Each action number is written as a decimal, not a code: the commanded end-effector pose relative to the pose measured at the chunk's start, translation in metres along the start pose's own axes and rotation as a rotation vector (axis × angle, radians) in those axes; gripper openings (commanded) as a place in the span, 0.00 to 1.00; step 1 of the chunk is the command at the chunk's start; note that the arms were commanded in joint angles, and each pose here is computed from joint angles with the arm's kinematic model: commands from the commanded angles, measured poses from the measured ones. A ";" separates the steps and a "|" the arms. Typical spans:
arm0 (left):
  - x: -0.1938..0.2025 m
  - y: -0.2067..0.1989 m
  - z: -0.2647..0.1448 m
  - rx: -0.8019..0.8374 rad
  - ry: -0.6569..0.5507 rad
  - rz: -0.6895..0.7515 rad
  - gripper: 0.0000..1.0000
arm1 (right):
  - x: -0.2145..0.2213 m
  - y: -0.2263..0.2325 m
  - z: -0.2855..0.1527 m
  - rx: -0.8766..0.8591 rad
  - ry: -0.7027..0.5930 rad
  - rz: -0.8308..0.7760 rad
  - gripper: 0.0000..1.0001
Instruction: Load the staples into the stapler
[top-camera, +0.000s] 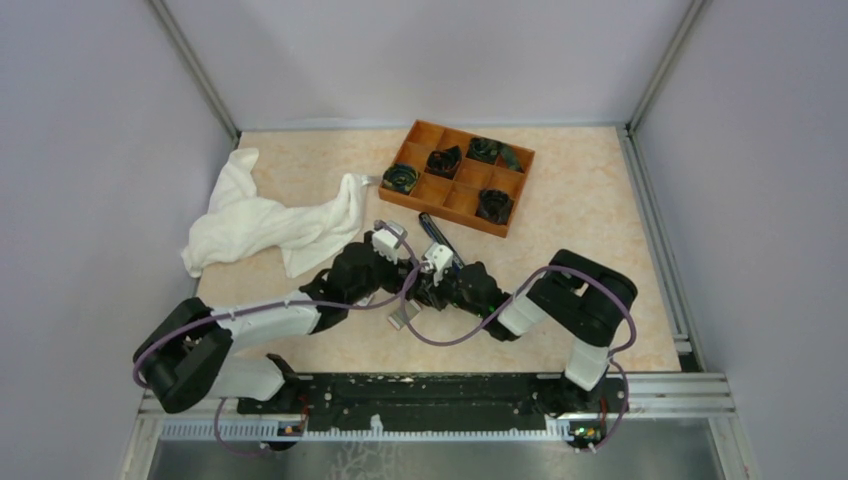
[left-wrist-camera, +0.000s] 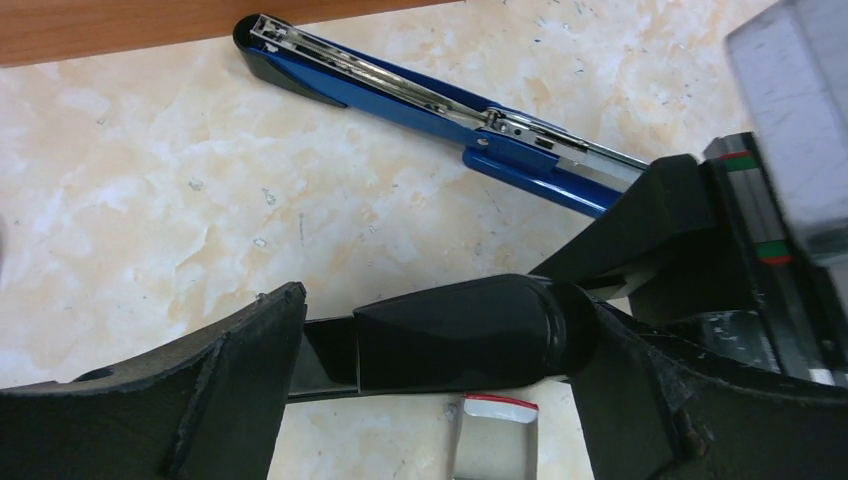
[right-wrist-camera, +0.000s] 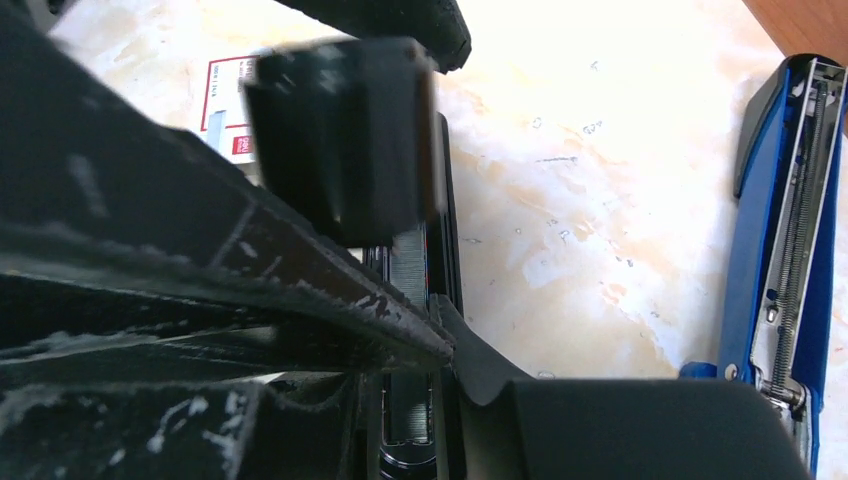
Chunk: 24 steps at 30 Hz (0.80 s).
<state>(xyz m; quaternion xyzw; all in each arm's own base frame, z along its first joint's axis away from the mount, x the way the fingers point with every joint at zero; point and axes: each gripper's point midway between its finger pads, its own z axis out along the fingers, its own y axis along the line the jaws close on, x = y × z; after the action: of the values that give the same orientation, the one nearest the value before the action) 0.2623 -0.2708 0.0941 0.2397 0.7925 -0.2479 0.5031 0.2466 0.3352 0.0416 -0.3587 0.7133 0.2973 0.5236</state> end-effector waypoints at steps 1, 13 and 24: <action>0.016 -0.042 -0.016 0.174 0.114 0.024 1.00 | 0.002 -0.006 0.005 0.025 -0.002 -0.007 0.12; -0.030 -0.030 -0.043 0.082 -0.105 -0.193 1.00 | 0.003 -0.005 -0.005 0.017 0.038 -0.018 0.26; -0.010 -0.004 -0.061 -0.063 -0.105 -0.472 0.99 | -0.013 -0.003 -0.032 0.030 0.093 -0.001 0.45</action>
<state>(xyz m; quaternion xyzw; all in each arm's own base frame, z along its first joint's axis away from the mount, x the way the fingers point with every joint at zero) 0.2231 -0.2461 0.1292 0.0865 0.7975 -0.3375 0.4926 0.2357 0.3170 0.0440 -0.3731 0.7392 0.2717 0.4904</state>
